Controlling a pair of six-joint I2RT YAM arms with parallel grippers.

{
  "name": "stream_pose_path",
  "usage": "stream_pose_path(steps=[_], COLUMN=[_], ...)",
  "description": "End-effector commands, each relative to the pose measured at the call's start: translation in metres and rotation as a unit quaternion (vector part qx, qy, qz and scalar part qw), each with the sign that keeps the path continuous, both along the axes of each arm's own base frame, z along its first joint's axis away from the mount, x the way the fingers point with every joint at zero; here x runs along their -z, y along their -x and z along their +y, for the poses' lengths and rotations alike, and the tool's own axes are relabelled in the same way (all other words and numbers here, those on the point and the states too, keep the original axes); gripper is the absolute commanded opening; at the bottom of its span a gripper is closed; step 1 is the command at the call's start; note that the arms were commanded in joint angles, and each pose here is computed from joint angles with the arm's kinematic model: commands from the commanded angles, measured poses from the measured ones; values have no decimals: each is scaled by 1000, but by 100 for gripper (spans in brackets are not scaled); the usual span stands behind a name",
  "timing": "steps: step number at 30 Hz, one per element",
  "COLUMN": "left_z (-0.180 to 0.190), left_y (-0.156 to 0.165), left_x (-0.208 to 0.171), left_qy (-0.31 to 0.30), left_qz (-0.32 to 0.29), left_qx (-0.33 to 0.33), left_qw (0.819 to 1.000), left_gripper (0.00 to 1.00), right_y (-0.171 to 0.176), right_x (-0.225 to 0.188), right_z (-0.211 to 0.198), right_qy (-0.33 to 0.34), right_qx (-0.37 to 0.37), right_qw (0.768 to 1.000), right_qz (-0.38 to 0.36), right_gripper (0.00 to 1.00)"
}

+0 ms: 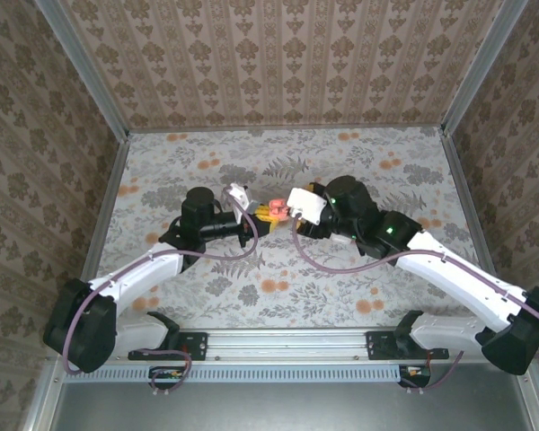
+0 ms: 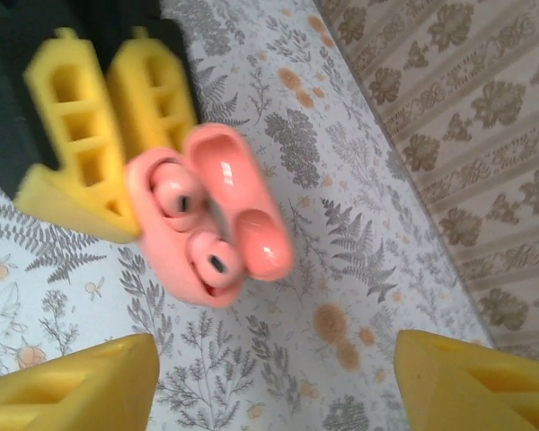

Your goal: Insert wireless bluetooth earbuds into charging case

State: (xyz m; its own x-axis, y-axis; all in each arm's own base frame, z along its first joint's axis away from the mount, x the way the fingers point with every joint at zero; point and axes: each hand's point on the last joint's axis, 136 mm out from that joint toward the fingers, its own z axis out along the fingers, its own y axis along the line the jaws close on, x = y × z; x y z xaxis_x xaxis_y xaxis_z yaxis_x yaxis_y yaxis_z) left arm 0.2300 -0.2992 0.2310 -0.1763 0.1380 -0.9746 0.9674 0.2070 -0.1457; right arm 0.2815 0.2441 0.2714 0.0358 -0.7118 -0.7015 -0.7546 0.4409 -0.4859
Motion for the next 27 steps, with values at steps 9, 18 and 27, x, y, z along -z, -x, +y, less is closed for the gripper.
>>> stream_pose_path(steps=[9,18,27], left_z=[-1,-2,-3], left_y=[23,24,7], left_x=[-28,-27,-14], left_qy=[35,34,23], left_qz=[-70,-62,-13], left_qx=[52,52,13], left_qw=[996,996,1000], left_gripper=[7,7,7], right_y=[19,33,58], right_x=[13,2,-3], right_z=[30,48,30], right_qy=[-145,-197,-218], right_qx=[-127,-219,-265], right_qw=[969,940,927], right_qz=[155,175,152], right_gripper=[88,82,49])
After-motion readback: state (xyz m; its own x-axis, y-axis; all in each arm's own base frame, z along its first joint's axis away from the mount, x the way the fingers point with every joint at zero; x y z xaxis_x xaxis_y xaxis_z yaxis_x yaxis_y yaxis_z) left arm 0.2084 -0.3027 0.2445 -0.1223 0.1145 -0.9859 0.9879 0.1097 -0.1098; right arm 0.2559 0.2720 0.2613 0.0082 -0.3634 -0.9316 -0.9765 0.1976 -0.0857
